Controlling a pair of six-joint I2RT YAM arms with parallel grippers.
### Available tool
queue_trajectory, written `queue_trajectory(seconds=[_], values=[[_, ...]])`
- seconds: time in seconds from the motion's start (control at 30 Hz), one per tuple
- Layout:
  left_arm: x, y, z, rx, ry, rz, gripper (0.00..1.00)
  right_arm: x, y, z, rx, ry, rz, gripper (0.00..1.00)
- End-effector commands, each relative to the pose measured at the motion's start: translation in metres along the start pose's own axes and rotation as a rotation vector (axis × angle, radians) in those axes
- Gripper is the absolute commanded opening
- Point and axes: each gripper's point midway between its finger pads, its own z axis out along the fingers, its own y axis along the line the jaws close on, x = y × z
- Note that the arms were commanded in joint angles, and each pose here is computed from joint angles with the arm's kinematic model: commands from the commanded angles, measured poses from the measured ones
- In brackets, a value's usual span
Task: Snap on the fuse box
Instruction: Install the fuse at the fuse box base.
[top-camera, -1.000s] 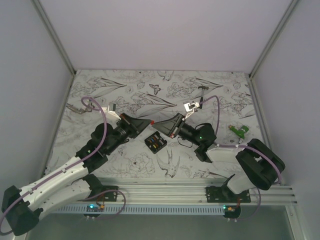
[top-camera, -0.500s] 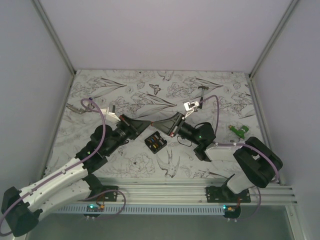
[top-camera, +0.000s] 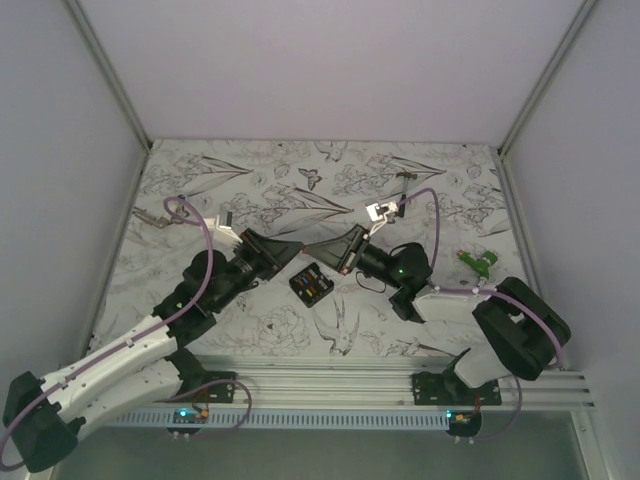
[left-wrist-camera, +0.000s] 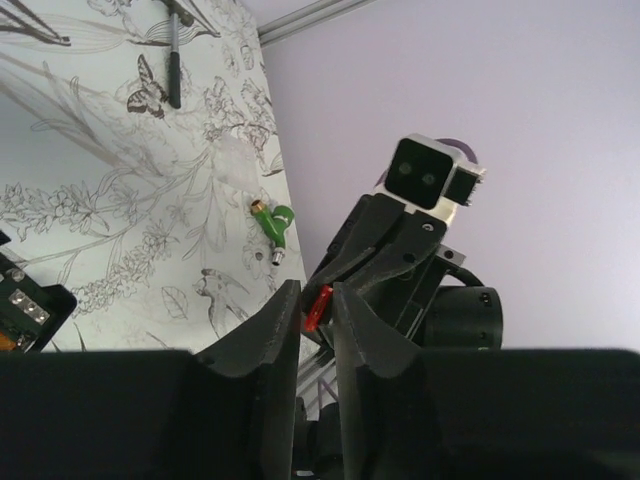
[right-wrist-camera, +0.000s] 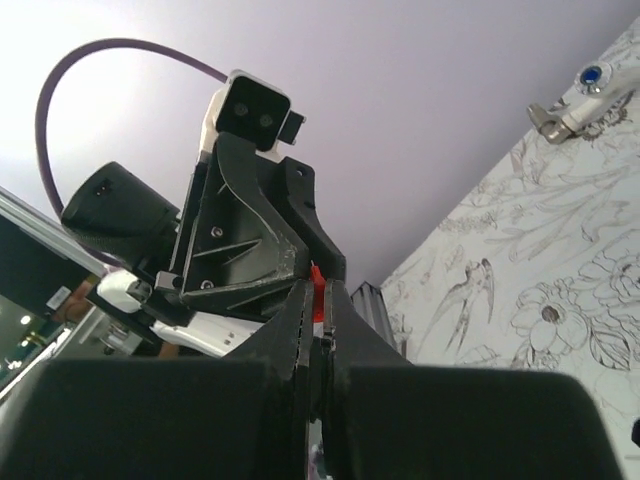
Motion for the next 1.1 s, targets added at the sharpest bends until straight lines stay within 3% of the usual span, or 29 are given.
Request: queue_trajectory(seconds=[0.0, 0.2, 0.63, 1.07], values=[[0.003, 0.016, -0.001, -0.026, -0.012, 0.043, 0.27, 0.000, -0.001, -0.001, 0.045, 0.059, -0.115, 0.00], [0.003, 0.057, -0.008, -0.154, 0.014, 0.133, 0.40, 0.010, -0.049, -0.020, 0.297, 0.216, -0.253, 0.00], [0.002, 0.153, -0.030, -0.417, 0.124, 0.139, 0.64, 0.033, -0.122, -0.077, 0.780, 0.601, -0.485, 0.00], [0.020, 0.199, -0.027, -0.550, 0.270, 0.073, 0.92, 0.070, -0.151, -0.084, 0.979, 0.926, -0.628, 0.00]])
